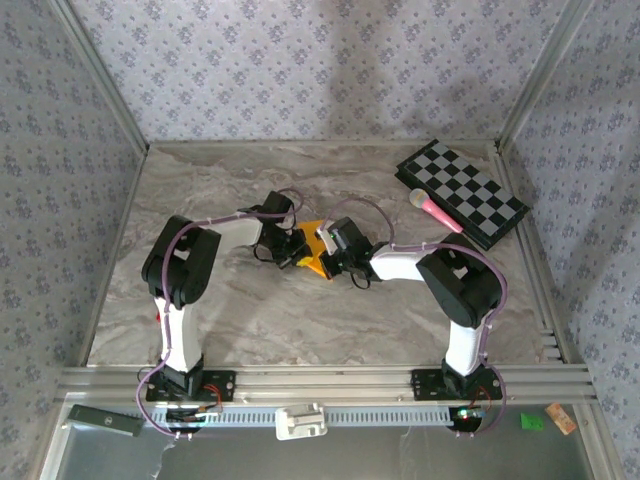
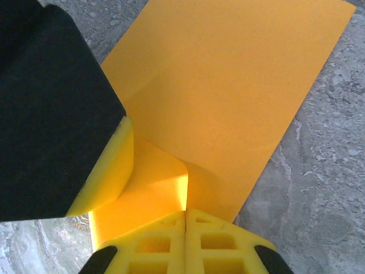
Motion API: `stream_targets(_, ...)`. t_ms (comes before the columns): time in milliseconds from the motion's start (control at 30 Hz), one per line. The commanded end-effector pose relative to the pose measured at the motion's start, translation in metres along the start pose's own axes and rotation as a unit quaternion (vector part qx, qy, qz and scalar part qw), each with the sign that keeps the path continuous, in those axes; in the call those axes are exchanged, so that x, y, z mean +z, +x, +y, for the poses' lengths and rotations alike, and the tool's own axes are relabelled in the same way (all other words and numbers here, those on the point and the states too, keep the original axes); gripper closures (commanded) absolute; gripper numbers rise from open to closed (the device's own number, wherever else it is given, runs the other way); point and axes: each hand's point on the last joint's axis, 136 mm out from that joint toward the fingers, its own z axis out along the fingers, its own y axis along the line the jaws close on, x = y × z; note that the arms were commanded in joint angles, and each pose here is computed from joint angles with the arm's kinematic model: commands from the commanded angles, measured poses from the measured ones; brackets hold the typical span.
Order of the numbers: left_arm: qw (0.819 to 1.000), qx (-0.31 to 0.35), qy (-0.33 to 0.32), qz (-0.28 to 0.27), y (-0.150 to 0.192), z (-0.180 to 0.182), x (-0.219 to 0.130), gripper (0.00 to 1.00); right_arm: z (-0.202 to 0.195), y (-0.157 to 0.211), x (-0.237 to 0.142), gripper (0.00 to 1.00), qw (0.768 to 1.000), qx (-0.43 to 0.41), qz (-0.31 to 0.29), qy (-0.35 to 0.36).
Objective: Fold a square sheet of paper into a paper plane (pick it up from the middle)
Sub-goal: Third fold the triangle at the center of the table.
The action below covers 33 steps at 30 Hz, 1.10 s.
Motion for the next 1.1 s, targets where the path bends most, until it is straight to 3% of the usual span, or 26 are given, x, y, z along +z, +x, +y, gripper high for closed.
stream_targets(0, 1.000, -0.001, -0.021, 0.009, 0.003, 0.013, 0.008, 0.94, -0.008, 0.019, 0.005, 1.00, 0.999, 0.009, 0.038, 0.012)
stream_targets(267, 1.000, 0.000, -0.024, 0.008, 0.003, 0.013, 0.007, 0.94, -0.007, 0.014, 0.004, 1.00, 0.999, 0.009, 0.034, 0.011)
stream_targets(567, 0.999, 0.024, 0.000, -0.025, -0.015, -0.015, -0.021, 0.92, -0.007, 0.011, 0.002, 1.00, 0.999, 0.009, 0.030, 0.010)
stream_targets(1067, 0.998, 0.010, -0.045, -0.048, -0.064, 0.007, -0.019, 0.88, -0.006, 0.004, -0.003, 1.00, 1.000, 0.007, 0.022, 0.008)
